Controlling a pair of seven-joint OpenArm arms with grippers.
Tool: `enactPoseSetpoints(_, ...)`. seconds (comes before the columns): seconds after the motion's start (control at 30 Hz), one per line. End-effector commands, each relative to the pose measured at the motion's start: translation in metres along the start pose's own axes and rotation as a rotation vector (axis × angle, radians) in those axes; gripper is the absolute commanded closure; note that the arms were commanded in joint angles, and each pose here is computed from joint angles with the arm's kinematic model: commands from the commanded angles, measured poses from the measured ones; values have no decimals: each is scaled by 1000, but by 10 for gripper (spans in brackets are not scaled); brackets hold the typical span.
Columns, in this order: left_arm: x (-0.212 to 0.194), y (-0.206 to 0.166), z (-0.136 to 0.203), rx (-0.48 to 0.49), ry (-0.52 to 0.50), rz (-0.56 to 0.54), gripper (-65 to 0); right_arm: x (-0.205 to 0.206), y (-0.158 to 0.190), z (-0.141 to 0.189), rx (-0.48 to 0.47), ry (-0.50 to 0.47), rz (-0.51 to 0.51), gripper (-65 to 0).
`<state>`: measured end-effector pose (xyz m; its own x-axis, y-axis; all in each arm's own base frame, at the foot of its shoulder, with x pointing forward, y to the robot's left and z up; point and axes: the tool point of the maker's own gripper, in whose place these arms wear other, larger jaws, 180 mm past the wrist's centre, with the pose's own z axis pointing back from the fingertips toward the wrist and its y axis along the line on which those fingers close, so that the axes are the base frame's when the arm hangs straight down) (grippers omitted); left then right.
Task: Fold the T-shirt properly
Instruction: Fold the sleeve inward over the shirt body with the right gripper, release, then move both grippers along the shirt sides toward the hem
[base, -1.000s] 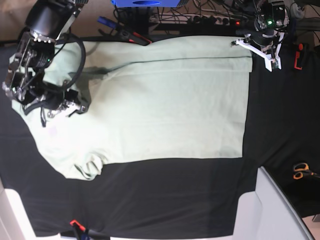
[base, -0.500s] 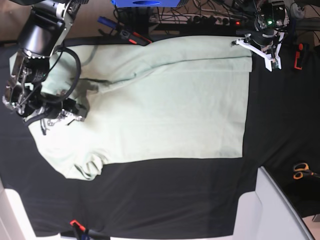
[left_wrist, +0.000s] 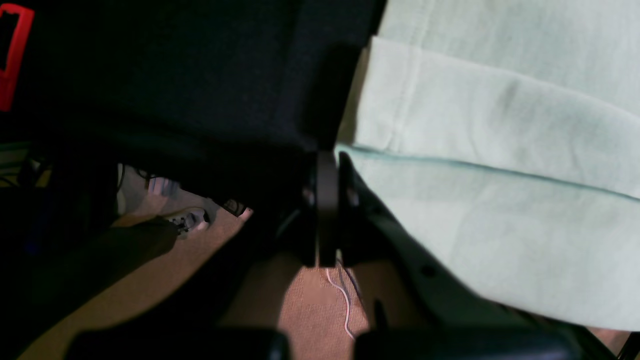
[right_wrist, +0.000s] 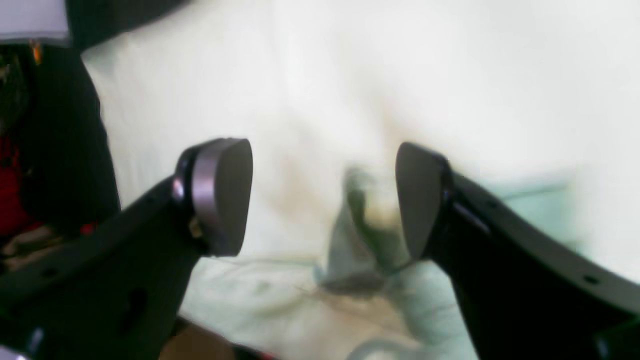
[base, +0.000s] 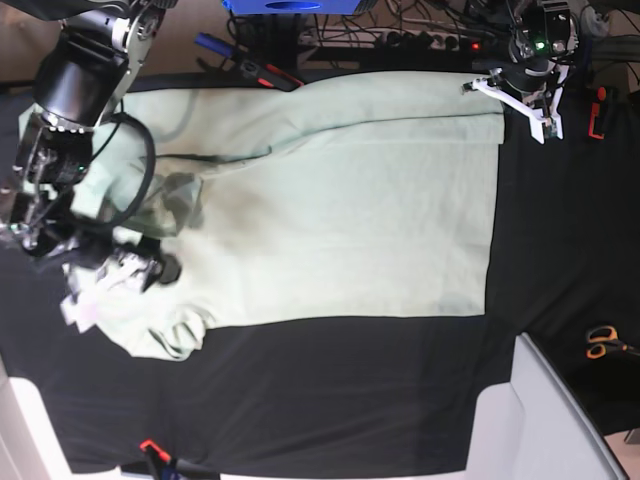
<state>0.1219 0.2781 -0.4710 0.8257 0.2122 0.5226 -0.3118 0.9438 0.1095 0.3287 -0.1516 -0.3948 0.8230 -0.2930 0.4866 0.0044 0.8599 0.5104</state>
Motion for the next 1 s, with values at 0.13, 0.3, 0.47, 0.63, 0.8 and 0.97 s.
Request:
enactPoseSetpoints(0.13,6,5,4,8,-24,-13,0,16,-10,58,-92,-156,213,-358)
enactPoseSetpoints(0.3,31,23,22,52,-104,16,0,-43,-59,99,-236,-109,148,-329)
enactPoseSetpoints(0.47,65,12,38,26,-201,0,0,-80,-111,146,-386,-152,29,-332)
enactPoseSetpoints(0.63,61,-16,20,-34,-160,-14,0,-96,-128,158,-427,-138,-20,-328)
enactPoseSetpoints(0.8,41,-25,7,-52,-81,-20,0,-137,-143,146,-413,-55,-132,-331)
enactPoseSetpoints(0.97,37,-19,9,-46,-70,-40,0,-160,-158,156,-447,-68,-239,-331)
